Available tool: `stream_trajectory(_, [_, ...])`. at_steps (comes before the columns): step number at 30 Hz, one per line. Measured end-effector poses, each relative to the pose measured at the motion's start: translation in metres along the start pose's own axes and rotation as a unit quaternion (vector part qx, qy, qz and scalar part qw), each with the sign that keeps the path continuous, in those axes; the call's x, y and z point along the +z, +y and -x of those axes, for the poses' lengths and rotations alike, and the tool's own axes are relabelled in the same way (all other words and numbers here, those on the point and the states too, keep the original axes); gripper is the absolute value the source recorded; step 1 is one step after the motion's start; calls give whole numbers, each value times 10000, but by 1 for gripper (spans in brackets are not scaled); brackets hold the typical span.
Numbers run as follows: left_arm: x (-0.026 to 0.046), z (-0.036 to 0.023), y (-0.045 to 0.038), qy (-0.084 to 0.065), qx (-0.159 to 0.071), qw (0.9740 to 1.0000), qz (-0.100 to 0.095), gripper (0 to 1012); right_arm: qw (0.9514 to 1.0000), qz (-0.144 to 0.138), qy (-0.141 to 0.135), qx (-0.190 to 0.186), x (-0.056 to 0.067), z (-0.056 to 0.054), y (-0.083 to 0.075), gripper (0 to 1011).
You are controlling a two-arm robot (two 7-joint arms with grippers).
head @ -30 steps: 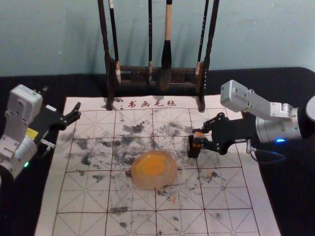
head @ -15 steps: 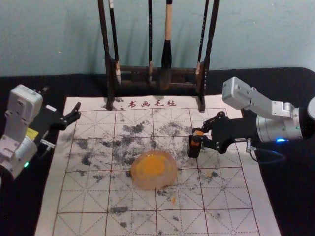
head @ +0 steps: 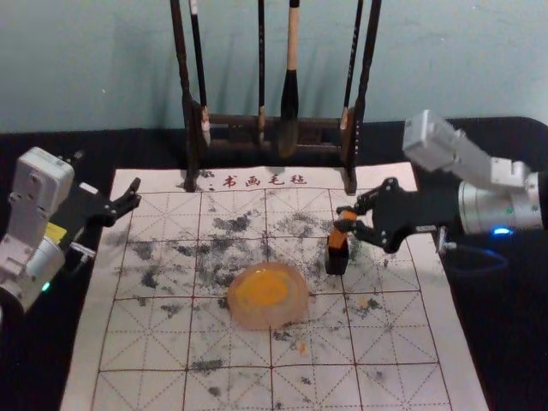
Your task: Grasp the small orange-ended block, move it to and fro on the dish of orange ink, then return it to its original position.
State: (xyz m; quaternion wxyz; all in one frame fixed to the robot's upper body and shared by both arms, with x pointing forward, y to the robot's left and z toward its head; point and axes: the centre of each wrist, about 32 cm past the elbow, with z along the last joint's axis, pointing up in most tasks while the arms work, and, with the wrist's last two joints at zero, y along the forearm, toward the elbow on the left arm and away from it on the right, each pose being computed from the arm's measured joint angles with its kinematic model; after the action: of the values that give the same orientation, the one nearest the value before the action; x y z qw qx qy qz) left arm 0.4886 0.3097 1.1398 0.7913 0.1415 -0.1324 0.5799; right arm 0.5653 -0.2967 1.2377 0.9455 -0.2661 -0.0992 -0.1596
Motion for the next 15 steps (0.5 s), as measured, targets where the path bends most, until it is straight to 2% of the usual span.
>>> stream_trajectory(7, [0, 0, 0, 0, 0, 10000, 0, 1001, 9994, -344, -13, -106, 124, -5, -62, 142])
stream_trajectory(13, [0, 0, 0, 0, 0, 10000, 0, 1001, 9992, -406, 15, -23, 153, 1, 61, 142])
stream_trajectory(15, [0, 0, 0, -1, 0, 10000, 0, 1001, 9991, -426, 52, 33, 162, 4, 149, 142])
